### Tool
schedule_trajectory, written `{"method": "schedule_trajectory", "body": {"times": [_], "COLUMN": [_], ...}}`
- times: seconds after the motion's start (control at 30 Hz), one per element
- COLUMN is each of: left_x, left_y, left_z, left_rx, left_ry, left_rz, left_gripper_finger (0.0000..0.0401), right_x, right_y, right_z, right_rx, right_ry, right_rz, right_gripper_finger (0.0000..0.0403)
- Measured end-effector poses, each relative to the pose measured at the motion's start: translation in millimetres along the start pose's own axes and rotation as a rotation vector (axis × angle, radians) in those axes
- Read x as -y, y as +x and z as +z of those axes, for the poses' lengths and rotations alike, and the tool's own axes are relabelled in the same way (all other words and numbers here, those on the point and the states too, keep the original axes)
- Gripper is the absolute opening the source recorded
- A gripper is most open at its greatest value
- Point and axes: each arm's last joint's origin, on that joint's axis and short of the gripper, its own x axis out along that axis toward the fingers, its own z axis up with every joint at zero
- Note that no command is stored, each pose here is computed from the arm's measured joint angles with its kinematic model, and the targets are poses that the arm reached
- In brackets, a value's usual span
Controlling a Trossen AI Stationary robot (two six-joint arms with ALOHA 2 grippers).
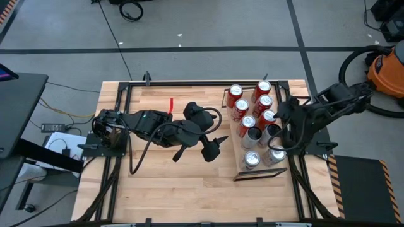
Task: Place canned beverage on shelf
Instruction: Adjust the white pink soda can on the shelf
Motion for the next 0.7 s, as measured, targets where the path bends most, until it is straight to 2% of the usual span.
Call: {"method": "schedule_trajectory", "body": {"times": [0.5, 0.7], "left_x": [-1, -2], "left_y": [0, 1], "left_z": [0, 0], "left_rx": [-0.001, -0.002], "left_ry": [-0.004, -0.005], "left_rz": [0.002, 0.007], "left_gripper_finger": [0.0398, 0.0398], "right_x": [-15, -17], "right_y": [12, 15], "right_z": [0, 2], "right_rx": [-0.032, -0.042], "right_ry": [-0.076, -0.097], "right_rz": [-0.022, -0.031], "right_gripper_finger": [0.0372, 0.0355]}}
